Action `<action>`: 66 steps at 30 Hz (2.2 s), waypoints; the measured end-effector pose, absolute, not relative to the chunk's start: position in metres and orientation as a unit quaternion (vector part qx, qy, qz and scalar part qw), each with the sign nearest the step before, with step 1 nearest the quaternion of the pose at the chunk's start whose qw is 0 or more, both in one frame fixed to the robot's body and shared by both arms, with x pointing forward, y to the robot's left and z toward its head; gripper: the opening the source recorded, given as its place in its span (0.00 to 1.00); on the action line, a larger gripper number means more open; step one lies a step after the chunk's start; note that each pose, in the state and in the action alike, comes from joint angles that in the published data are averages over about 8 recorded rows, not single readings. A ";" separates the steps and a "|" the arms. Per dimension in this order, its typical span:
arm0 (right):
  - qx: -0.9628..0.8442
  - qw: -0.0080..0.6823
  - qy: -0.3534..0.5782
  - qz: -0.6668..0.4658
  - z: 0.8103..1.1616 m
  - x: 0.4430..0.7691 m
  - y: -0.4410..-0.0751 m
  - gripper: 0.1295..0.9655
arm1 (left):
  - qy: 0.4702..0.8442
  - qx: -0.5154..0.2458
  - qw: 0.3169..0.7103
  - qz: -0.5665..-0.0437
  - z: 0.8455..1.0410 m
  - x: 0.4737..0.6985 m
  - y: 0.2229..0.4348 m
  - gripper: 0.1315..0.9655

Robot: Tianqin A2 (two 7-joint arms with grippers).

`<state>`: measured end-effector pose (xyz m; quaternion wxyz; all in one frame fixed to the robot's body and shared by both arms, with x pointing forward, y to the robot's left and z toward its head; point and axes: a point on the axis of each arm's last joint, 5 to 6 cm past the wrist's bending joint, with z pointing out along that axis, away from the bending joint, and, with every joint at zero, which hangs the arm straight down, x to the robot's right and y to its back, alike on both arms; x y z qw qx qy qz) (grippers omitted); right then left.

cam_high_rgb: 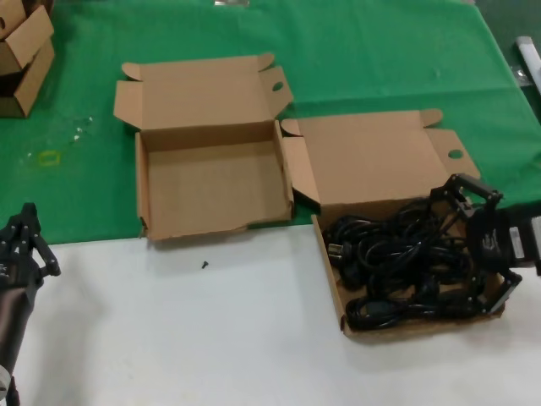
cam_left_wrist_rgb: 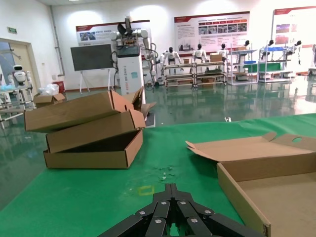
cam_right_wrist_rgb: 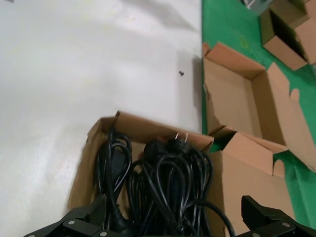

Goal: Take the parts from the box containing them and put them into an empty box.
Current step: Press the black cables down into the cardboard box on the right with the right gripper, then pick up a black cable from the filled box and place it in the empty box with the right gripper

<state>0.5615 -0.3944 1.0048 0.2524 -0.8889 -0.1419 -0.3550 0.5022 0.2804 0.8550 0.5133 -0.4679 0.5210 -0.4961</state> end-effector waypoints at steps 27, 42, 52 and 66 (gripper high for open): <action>-0.883 0.223 -0.158 -0.382 0.978 0.601 -0.400 0.83 | 0.521 -0.468 0.513 -0.496 0.855 0.502 0.280 0.01; -0.882 0.213 -0.161 -0.389 0.977 0.603 -0.403 0.52 | 0.521 -0.468 0.513 -0.496 0.855 0.502 0.280 0.01; -0.883 0.211 -0.159 -0.387 0.973 0.600 -0.407 0.26 | 0.521 -0.468 0.513 -0.496 0.855 0.502 0.280 0.01; -0.882 0.210 -0.157 -0.391 0.982 0.597 -0.411 0.10 | 0.521 -0.468 0.513 -0.496 0.855 0.502 0.280 0.01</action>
